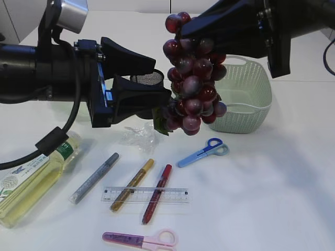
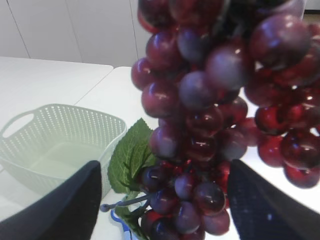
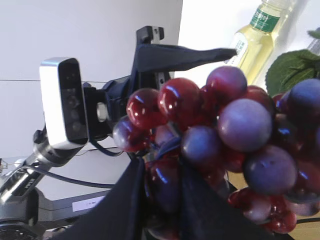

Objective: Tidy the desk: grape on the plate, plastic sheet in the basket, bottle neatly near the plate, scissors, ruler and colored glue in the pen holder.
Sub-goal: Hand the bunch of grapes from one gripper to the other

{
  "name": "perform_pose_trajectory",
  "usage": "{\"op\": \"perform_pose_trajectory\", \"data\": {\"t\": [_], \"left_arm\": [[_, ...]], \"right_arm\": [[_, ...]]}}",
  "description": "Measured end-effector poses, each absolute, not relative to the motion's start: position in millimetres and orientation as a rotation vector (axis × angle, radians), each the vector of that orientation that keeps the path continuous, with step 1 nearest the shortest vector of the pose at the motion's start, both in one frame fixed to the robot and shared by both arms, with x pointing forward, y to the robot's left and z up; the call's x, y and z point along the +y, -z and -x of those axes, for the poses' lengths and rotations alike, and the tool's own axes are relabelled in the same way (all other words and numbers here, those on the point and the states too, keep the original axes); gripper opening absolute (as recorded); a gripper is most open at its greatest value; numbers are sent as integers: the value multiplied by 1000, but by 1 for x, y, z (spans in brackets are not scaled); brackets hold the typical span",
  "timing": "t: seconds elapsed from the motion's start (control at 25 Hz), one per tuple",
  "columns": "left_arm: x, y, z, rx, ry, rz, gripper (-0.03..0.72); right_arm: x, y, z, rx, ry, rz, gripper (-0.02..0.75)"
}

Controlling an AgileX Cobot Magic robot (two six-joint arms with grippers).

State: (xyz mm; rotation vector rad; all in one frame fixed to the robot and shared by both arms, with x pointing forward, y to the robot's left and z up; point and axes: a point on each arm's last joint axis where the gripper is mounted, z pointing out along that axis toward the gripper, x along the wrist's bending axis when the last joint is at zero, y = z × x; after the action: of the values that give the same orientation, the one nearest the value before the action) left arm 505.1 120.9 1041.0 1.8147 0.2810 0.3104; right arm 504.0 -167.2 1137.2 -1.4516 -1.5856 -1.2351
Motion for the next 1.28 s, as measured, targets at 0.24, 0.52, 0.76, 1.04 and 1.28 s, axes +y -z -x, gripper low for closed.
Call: {"op": "perform_pose_trajectory", "data": {"t": [0.24, 0.52, 0.76, 1.04, 1.28], "left_arm": [[112, -1036, -513, 262, -248, -1800, 622], [83, -1034, -514, 189, -193, -1799, 624], [66, -1036, -524, 159, -186, -1789, 625], [61, -1030, -529, 171, -166, -1796, 522], [61, -1028, -529, 173, -163, -1799, 281]], "right_arm": [[-167, -1138, -504, -1568, 1245, 1447, 148], [-167, -1139, -504, -1561, 1247, 1446, 148], [-167, -1139, -504, -1560, 1248, 1447, 148], [-166, -1140, -505, -1544, 1254, 1442, 148], [-166, -1140, -505, -1543, 1256, 1444, 148]]}}
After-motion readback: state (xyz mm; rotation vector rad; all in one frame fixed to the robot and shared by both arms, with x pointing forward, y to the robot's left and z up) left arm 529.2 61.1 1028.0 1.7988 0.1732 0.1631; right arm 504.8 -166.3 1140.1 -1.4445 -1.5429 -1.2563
